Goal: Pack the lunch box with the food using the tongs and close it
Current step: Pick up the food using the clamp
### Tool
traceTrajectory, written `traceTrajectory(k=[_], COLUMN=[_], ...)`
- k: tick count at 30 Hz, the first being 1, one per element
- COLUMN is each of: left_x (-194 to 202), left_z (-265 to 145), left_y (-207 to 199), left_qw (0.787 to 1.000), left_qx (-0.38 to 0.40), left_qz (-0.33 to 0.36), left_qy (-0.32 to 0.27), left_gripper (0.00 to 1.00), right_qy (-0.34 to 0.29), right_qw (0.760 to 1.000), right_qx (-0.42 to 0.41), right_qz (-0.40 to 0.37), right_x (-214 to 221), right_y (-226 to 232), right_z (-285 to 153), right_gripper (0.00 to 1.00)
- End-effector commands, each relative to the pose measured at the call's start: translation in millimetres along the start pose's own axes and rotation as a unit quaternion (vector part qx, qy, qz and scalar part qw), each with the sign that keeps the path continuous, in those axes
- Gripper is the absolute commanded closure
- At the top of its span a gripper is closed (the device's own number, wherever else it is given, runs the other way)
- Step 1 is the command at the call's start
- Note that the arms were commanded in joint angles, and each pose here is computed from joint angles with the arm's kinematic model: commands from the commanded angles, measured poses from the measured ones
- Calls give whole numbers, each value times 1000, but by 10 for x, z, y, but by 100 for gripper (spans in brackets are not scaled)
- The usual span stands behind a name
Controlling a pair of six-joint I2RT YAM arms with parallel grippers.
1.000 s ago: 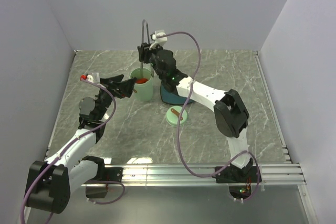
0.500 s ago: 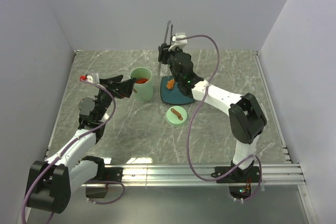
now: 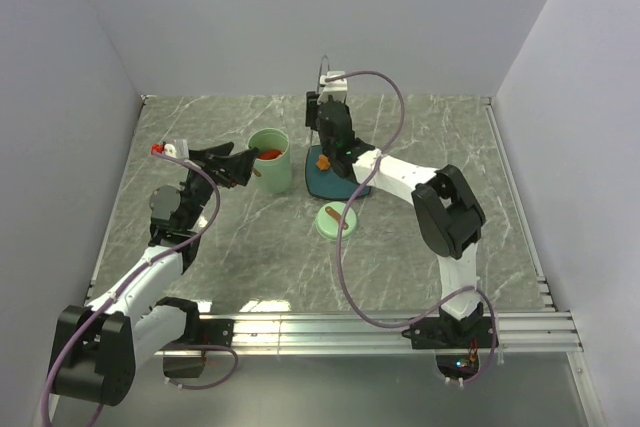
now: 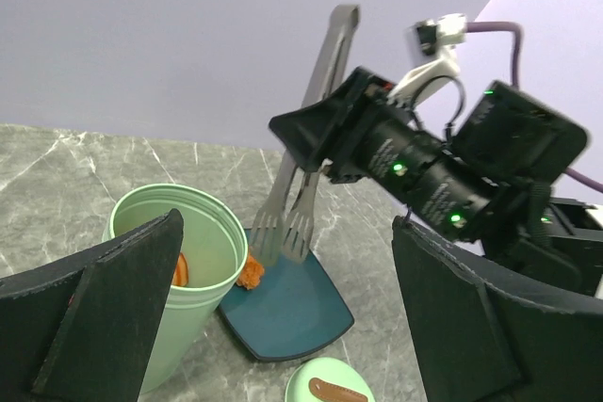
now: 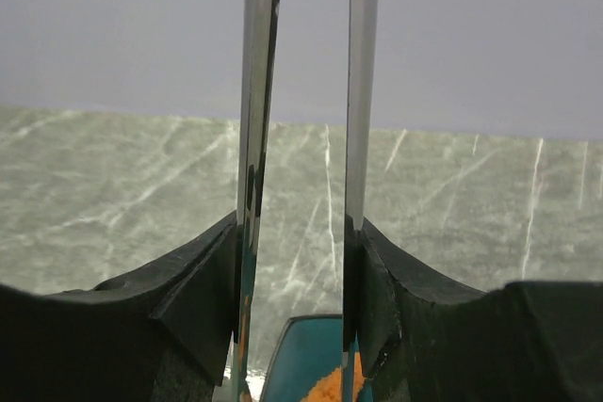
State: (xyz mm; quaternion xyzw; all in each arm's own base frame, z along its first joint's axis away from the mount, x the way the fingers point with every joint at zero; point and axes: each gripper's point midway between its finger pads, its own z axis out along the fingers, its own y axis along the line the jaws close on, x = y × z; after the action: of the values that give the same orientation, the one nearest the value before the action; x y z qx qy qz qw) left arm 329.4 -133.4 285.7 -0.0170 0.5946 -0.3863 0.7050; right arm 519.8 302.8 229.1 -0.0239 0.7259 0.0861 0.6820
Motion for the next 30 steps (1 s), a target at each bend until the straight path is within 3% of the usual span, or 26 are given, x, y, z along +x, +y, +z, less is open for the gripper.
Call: traceTrajectory(k=[1,30], left_x=[-68,-85], left_z=[-2,-22], left_y=[-78,-61], left_qw=[1000,1000], left_qx=[20,18], left_qz=[3,5], left_qy=[-12,-15], left_gripper=[0,1], right_qy=[-23,57], right_qw=[999,992], right_qx=[40,99], right_qz=[7,-52], right_x=[-253,426], right_y=[-97,-213], right_z=[107,387], right_gripper=[47,47])
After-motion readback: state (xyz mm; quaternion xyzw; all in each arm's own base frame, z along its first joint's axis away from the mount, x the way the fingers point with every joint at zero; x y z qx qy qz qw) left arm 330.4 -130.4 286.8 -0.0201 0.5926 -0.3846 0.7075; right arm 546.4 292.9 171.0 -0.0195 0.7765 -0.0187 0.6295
